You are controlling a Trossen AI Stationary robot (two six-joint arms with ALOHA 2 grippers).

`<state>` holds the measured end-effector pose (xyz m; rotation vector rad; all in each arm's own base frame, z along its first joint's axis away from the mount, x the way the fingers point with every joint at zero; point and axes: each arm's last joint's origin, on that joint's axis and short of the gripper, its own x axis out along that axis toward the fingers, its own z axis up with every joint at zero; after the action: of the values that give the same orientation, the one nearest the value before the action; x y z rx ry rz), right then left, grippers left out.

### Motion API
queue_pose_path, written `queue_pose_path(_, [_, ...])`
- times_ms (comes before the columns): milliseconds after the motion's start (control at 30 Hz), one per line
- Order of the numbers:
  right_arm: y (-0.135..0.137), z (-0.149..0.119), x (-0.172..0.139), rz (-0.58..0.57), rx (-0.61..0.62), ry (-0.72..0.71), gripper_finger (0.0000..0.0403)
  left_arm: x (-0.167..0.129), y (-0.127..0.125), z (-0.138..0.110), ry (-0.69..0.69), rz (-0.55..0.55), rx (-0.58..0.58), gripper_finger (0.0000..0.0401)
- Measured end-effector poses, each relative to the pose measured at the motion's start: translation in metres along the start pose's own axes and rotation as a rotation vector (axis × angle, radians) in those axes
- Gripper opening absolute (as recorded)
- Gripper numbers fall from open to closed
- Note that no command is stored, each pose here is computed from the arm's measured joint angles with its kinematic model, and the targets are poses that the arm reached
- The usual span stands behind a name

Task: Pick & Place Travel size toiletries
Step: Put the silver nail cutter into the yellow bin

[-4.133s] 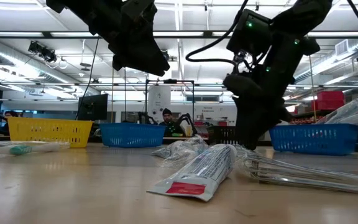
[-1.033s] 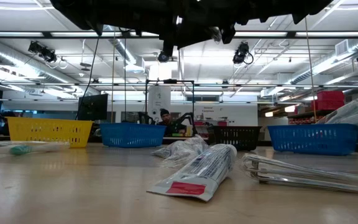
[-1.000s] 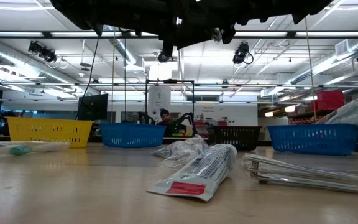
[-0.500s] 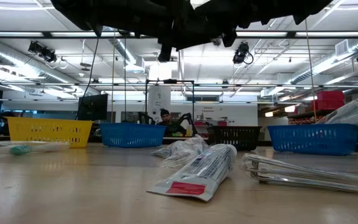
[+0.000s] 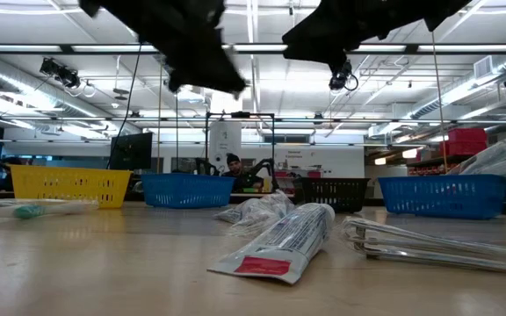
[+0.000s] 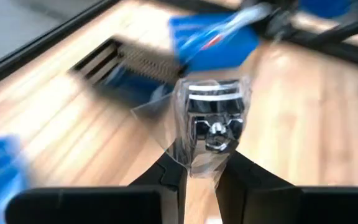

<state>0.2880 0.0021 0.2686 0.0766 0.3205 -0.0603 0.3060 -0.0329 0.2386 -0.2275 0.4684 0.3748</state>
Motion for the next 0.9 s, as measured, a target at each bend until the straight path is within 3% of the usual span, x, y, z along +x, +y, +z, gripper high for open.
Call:
queue_pose_path(267, [0.000, -0.001, 0.000, -0.001, -0.001, 0.011, 0.0168, -0.069, 0.045, -0.020, 0.360, 0.316, -0.074, 0.0057])
queue_pose_path(467, [0.000, -0.002, 0.000, -0.001, -0.001, 0.017, 0.0169, -0.104, 0.070, -0.041, 0.616, 0.587, -0.273, 0.0066])
queue_pose_path(567, [0.000, -0.002, 0.000, -0.001, -0.001, 0.018, 0.0167, -0.115, 0.077, -0.046, 0.689, 0.704, -0.317, 0.0063])
queue_pose_path(733, [0.000, -0.002, 0.001, -0.001, -0.001, 0.019, 0.0167, -0.112, 0.080, -0.056, 0.670, 0.746, -0.347, 0.0063])
queue_pose_path(900, [0.000, -0.002, 0.001, -0.001, -0.001, 0.019, 0.0165, -0.093, 0.088, -0.078, 0.691, 0.681, -0.379, 0.0066])
